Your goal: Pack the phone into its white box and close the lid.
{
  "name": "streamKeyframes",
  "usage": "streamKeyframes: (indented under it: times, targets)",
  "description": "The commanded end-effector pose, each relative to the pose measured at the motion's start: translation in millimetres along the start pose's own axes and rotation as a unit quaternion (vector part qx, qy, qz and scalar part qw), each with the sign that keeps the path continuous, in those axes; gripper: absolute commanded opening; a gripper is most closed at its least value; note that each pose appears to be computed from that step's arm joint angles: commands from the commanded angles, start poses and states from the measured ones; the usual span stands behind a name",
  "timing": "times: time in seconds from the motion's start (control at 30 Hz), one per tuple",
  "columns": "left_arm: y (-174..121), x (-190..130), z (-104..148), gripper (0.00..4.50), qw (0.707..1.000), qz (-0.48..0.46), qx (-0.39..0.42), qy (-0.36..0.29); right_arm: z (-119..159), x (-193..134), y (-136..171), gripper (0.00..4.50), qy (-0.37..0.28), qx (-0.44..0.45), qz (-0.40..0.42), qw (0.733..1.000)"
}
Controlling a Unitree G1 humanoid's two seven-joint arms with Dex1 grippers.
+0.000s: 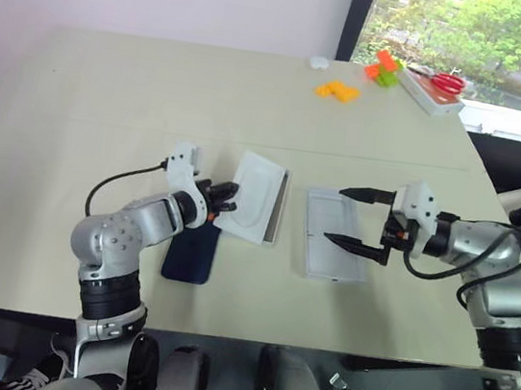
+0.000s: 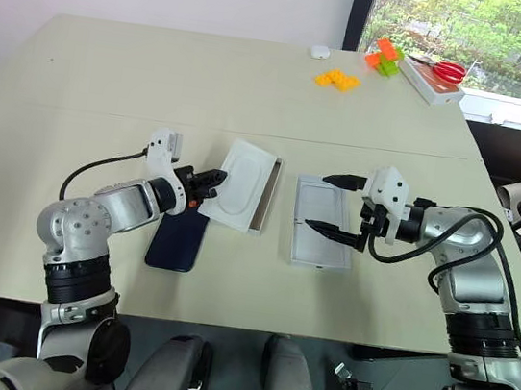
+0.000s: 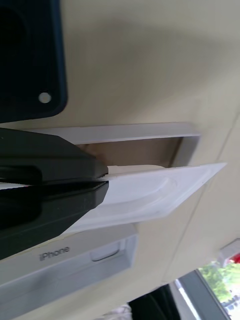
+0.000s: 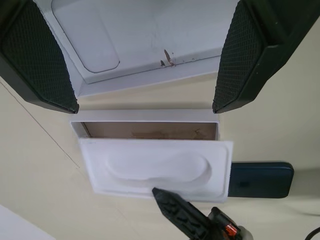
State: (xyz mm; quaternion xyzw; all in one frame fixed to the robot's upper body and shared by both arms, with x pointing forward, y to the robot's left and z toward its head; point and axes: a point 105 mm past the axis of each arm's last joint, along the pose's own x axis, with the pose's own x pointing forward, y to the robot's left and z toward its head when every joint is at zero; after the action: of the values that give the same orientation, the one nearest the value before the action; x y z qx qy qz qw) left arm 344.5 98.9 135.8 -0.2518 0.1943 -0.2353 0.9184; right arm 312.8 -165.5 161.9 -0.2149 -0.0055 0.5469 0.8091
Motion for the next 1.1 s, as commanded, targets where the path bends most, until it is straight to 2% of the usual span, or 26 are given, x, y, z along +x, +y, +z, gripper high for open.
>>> streamKeyframes:
  times: [0.03, 0.33, 0.6, 0.83, 1.1]
  targets:
    - [-6, -3, 15, 0.05, 0.999, -0.005, 0.017, -0.034, 13, -2, -5, 4.5, -0.017, -0.025, -0.01, 0.999]
    - [0, 4, 3, 0.05, 1.0, 0.012, 0.003, -0.026, 16, 0, -6, 4.5, -0.019, -0.029, -0.012, 0.999]
    - [-2, 12, 5, 0.05, 0.999, 0.017, -0.019, -0.039, 16, 0, -7, 4.5, -0.019, -0.03, -0.014, 0.999]
    - [-7, 15, -15, 0.05, 1.0, 0.007, -0.017, -0.001, 18, 2, -7, 4.5, -0.023, -0.032, -0.016, 0.999]
    - [-9, 16, -19, 0.05, 1.0, 0.006, -0.015, 0.002, 18, 1, -7, 4.5, -0.02, -0.036, -0.019, 0.999]
